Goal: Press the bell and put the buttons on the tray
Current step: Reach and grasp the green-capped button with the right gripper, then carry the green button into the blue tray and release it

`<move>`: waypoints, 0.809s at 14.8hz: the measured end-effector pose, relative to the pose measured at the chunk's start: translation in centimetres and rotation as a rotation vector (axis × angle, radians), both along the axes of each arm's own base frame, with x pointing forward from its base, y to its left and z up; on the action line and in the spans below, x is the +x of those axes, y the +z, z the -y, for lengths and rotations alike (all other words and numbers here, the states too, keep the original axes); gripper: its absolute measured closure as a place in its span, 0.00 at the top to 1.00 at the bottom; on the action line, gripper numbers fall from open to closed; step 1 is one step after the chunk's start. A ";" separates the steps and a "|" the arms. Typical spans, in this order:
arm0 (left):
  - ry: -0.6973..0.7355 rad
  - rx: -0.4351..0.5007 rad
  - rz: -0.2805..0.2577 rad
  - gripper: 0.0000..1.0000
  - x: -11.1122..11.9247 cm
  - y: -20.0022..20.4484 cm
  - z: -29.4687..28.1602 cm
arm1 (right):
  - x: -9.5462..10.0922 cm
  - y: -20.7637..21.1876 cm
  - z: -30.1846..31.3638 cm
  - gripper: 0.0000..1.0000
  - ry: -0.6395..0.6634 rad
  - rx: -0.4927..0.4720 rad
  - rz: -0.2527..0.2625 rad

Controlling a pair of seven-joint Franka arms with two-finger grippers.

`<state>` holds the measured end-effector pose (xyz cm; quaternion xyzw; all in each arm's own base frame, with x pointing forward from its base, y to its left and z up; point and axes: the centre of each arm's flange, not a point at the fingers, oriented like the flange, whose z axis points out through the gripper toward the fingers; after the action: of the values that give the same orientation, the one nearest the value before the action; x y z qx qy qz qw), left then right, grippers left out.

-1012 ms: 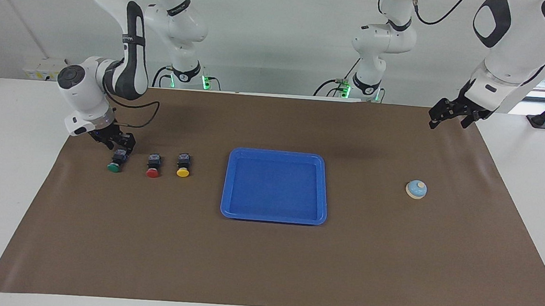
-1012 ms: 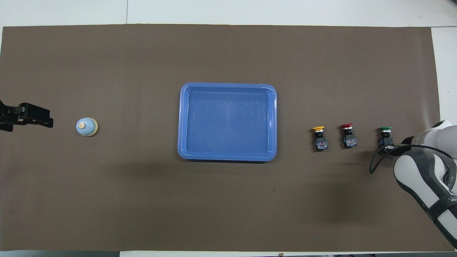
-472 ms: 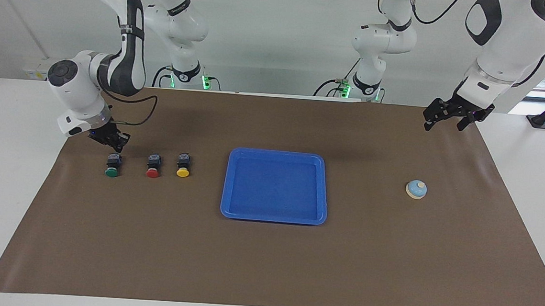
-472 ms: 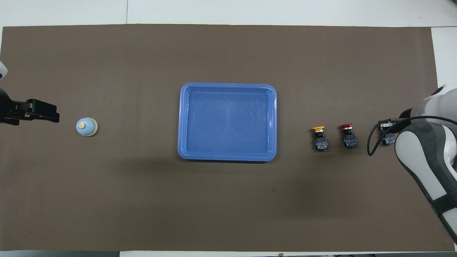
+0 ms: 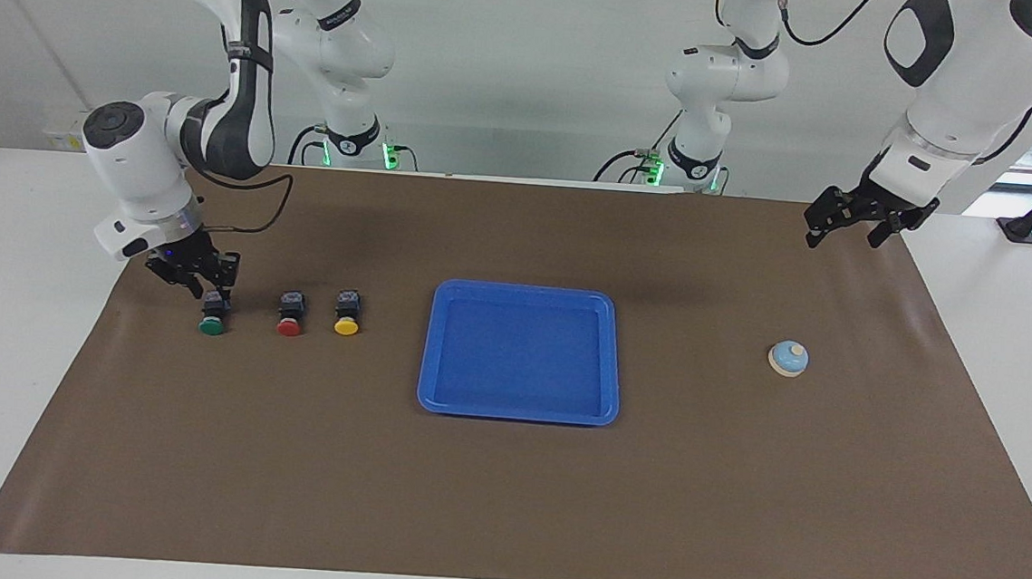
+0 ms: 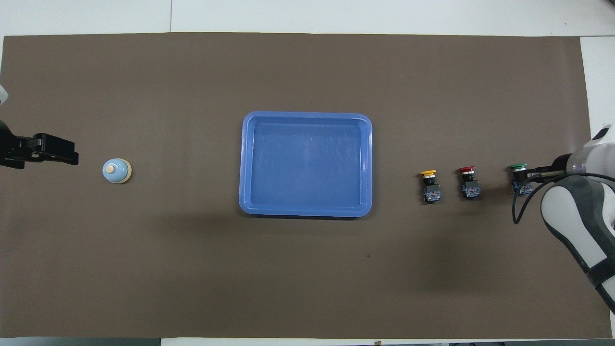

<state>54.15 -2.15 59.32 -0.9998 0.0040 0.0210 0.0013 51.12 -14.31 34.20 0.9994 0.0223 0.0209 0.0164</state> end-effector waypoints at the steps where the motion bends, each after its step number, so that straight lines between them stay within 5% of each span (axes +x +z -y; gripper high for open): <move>1: 0.000 0.000 0.000 1.00 0.0 0.0 0.0 | -0.7 -1.0 0.8 0.68 -0.001 0.002 -0.007; 5: 0.000 0.000 0.000 1.00 0.0 0.0 0.0 | -1.1 -2.6 0.6 1.00 0.006 0.006 -0.015; 10: 0.000 0.000 0.000 1.00 0.0 0.0 0.0 | -0.7 -5.6 1.1 0.97 0.000 0.007 -0.010; 12: 0.000 0.000 0.000 1.00 0.0 0.0 0.0 | -0.7 -5.8 1.1 0.75 -0.001 0.008 -0.012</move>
<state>54.15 -2.14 59.32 -0.9998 0.0039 0.0210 0.0013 50.45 -15.41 28.43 0.9996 0.0221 0.0149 0.0121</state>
